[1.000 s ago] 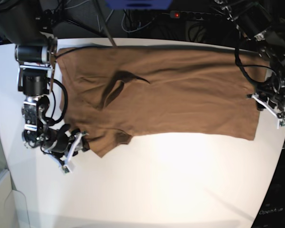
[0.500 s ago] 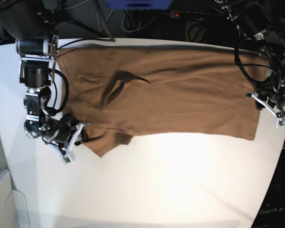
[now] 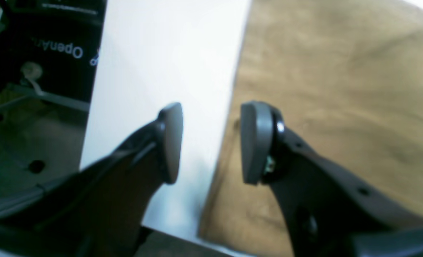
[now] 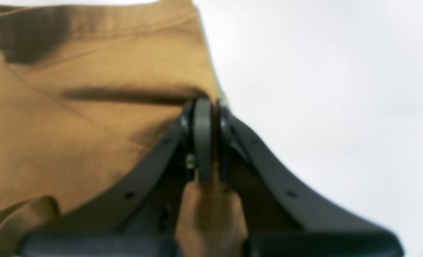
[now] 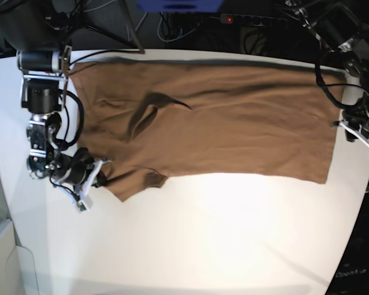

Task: Fold the T-shirt properly
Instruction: 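Move the right gripper to the hem corner and pinch it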

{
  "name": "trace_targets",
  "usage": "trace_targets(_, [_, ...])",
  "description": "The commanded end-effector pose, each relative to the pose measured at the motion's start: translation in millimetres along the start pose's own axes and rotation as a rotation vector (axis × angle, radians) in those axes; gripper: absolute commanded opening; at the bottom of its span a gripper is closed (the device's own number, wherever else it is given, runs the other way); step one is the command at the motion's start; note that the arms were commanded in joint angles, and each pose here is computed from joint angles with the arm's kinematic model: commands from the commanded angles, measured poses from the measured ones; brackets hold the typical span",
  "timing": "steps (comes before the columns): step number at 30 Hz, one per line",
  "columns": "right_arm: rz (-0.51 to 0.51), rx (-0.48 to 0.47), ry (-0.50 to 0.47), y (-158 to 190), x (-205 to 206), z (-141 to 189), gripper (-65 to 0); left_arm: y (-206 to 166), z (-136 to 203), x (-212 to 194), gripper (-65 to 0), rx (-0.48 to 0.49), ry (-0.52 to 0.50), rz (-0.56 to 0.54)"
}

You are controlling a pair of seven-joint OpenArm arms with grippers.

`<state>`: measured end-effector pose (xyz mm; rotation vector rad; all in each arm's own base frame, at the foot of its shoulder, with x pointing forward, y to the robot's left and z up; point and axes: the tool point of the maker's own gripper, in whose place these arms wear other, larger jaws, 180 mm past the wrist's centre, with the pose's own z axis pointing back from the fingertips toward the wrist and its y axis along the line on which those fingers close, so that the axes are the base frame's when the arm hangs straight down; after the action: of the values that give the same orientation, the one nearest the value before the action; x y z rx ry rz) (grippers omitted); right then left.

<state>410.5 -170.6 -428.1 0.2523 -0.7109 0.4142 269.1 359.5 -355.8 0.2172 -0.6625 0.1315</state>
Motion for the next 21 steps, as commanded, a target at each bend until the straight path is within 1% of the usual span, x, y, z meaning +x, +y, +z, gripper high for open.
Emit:
trace_targets(1, [0.016,-0.014,-0.07,-8.3,28.5,6.3,-63.5,6.3,4.6,16.2,-39.2,0.015,-0.048,-0.006])
trace_targets(21, [0.014,-0.015,-0.064,-8.9,24.6,6.6,-63.5,8.1,5.1,17.1,-39.2,0.018,-0.052,-0.009])
